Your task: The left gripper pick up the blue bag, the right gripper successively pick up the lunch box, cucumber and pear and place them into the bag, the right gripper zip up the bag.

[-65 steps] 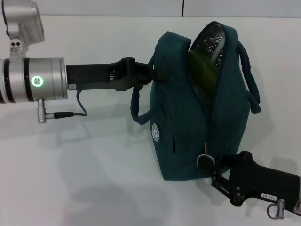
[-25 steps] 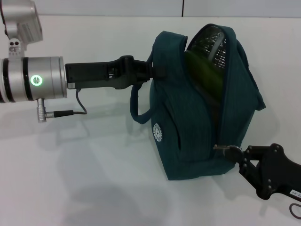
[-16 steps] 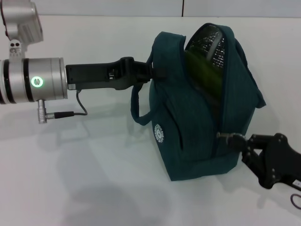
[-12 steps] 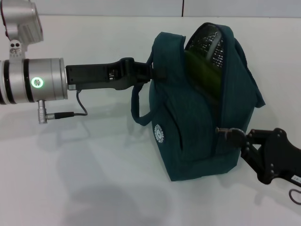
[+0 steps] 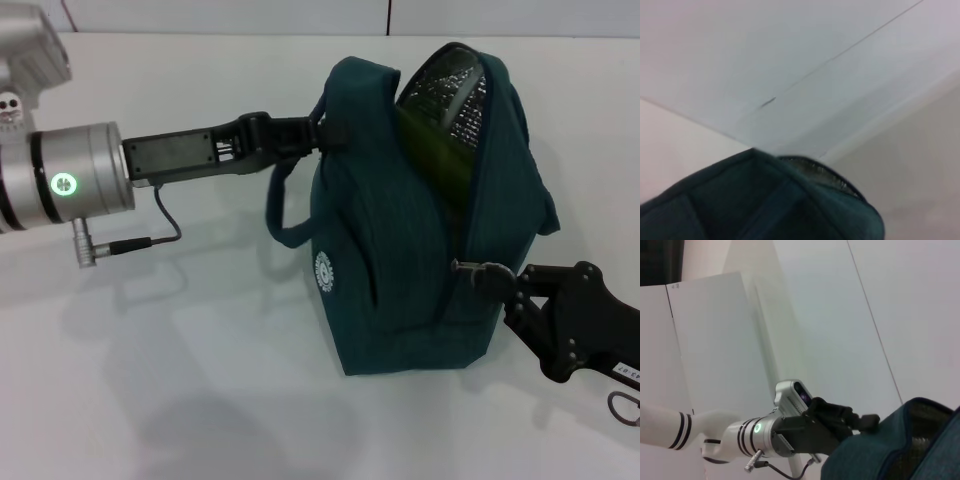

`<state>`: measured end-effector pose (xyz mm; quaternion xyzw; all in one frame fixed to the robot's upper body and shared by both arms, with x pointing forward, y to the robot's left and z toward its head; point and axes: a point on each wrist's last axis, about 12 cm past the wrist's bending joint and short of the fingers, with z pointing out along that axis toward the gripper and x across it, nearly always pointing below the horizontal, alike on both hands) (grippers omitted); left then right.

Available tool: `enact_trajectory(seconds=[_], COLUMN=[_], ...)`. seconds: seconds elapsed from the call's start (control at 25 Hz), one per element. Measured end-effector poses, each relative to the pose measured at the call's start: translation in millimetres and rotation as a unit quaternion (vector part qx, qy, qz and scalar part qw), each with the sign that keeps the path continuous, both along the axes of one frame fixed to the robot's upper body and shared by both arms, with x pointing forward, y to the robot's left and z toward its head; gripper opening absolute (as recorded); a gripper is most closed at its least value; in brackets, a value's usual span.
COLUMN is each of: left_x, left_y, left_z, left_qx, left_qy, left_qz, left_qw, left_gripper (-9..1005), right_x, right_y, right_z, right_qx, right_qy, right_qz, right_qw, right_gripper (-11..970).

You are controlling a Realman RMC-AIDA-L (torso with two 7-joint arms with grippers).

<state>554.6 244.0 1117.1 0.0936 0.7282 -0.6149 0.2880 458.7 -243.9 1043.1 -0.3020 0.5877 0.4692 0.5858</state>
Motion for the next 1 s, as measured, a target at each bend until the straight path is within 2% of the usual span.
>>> enact_trajectory(seconds=[0.2,0.32,0.48,0.72,1.0], left_x=[-4.9,-9.6,-18.9,-34.1,-54.0], left_y=[6,8,10,16,23], left_z=[0.8,2.6,6.9,1.2,-10.1], left_qx=[-0.018,-0.035,-0.049,-0.049,-0.054], left_qy=[-0.046,-0.074,-0.131,-0.172,-0.202], left_qz=[0.014,0.015,-0.004,-0.012,-0.012], left_qw=[0.999,0.997,0.99,0.984,0.978], left_gripper=[89,294,462,735,799], right_x=[1.2,3.5,7.8,16.0,33.0], right_y=[1,2,3,8,14], right_z=[1.2,3.6,8.0,18.3,25.8], right_qx=[0.001,0.005,0.016,0.029,0.04], right_qy=[-0.001,-0.006,-0.014,-0.037,-0.026], right_qz=[0.001,0.0,-0.006,-0.002,-0.011], right_qw=[1.0,1.0,1.0,0.999,0.999], right_gripper=[10,10,9,10,10])
